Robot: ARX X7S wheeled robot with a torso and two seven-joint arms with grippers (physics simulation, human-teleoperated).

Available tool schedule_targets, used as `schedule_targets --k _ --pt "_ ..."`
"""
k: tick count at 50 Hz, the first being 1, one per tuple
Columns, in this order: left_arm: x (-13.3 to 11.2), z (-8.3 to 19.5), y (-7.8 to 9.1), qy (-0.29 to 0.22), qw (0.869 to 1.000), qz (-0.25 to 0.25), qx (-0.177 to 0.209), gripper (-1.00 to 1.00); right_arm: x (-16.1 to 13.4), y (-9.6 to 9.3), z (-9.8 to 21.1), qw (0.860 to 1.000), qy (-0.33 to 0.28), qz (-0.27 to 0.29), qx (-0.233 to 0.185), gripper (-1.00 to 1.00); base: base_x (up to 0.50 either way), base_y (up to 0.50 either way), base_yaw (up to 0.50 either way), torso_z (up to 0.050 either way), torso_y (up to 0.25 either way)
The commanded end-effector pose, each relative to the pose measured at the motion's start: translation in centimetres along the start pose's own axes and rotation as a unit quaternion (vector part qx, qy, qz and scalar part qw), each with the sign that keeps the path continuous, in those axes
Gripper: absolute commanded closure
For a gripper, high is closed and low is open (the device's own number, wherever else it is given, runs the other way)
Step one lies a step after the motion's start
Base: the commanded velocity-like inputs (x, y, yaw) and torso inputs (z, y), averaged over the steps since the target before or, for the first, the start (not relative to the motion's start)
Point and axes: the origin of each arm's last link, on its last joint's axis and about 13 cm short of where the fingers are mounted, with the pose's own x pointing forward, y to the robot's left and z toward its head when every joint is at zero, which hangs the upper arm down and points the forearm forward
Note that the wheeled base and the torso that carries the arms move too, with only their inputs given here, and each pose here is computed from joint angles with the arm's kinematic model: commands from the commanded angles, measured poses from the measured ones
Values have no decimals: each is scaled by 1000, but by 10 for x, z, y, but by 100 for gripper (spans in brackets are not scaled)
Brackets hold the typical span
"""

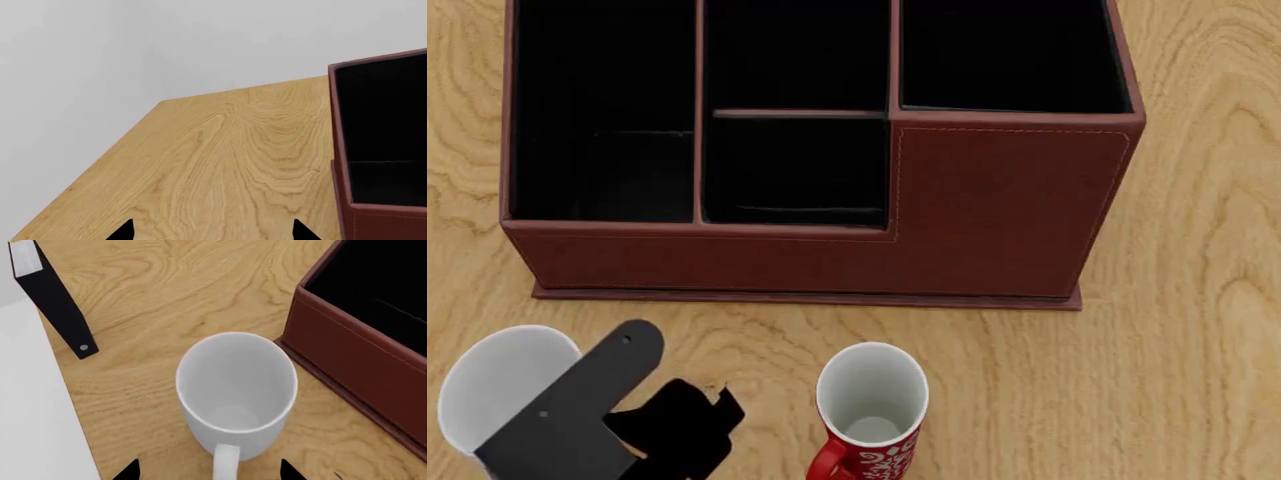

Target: Pick up the white mug and place it to the right of the caddy.

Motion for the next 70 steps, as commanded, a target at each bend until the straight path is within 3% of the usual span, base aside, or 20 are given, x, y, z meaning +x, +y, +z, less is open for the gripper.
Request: schedule_targets --k 1,19,59,60,70 --pt "3 1 -2 0 1000 -2 -1 -100 9 -4 -8 1000 13 6 6 -100 0 0 0 0 0" --pt "4 -1 -4 0 1000 -9 -4 -100 23 -6 -23 999 45 28 7 -100 0 0 0 0 0" --pt "8 -8 -8 8 1000 -11 0 -100 58 -35 -34 997 72 34 5 -100 0 0 0 0 0" --pt "8 -8 -8 8 1000 -11 0 -100 58 -36 -34 997 71 34 8 100 0 0 0 0 0" --pt "9 -8 -9 8 1000 -15 -3 -100 47 -28 -33 997 69 36 -1 100 1 0 1 0 0"
